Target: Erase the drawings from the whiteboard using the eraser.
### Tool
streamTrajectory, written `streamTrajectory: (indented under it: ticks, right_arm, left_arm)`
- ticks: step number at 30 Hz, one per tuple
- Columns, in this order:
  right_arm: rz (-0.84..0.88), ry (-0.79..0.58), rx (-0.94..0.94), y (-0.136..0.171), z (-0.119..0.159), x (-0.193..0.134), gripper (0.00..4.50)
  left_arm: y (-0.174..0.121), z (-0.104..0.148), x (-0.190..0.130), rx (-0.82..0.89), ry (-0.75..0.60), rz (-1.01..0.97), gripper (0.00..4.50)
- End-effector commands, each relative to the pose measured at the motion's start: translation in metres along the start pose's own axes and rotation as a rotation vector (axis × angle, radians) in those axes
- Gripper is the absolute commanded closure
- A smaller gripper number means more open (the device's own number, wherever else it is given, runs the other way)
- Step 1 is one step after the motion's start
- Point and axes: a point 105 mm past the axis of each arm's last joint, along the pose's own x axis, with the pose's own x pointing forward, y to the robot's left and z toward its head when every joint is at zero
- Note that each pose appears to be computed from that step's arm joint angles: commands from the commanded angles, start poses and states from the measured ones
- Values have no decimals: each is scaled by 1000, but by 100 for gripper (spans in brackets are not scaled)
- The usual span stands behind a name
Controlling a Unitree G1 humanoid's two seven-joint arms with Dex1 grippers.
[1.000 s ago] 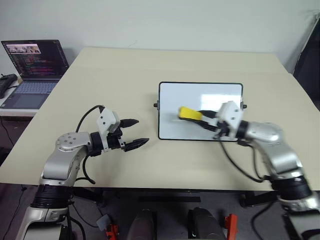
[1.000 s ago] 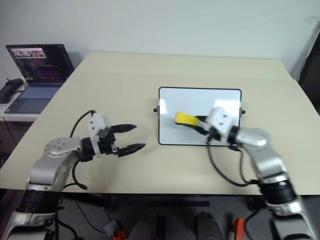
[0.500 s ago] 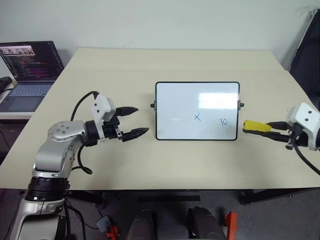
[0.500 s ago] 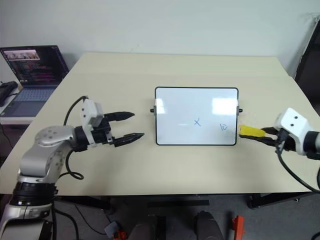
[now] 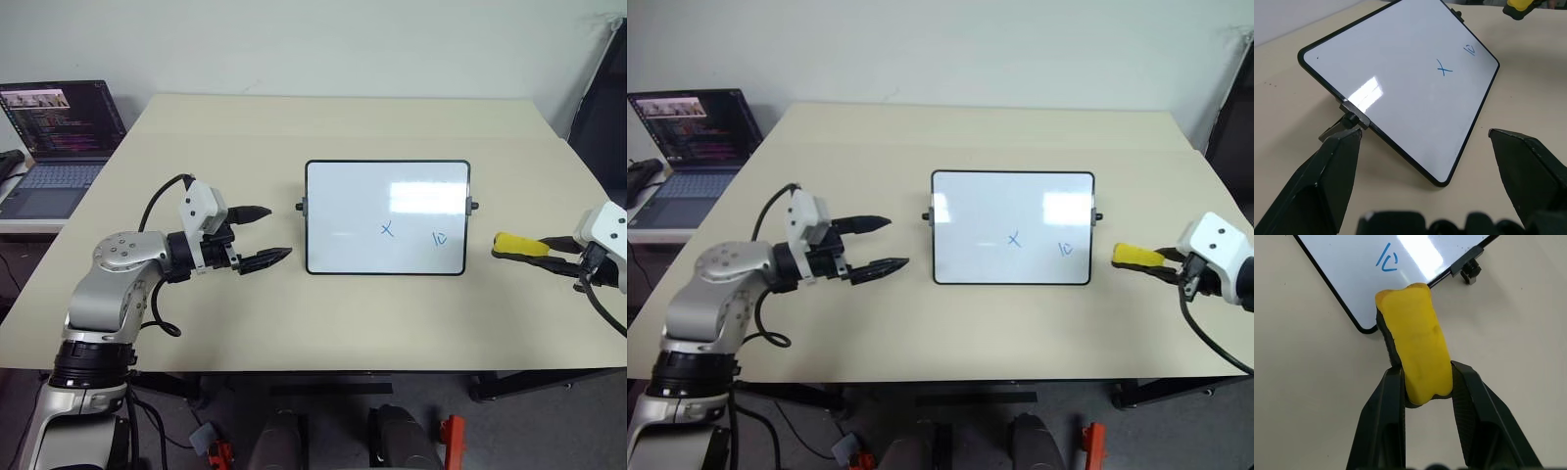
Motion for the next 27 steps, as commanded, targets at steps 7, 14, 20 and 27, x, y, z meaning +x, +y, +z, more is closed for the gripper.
streamTrajectory:
  ticks: [7, 14, 20, 27]
  right_arm:
    - [-61, -237, -29, -5, 52, 10, 353]
    - [-248, -394, 22, -8, 84, 69, 353]
    - [-264, -480, 98, 6, 95, 106, 353]
    - [-209, -459, 145, 20, 87, 138, 353]
  left_arm:
    - [-2, 19, 2, 62, -30, -26, 0]
    - [-7, 13, 8, 45, -31, -54, 0]
    - [-11, 11, 10, 46, -20, -71, 0]
    - [-16, 11, 10, 32, -27, -77, 0]
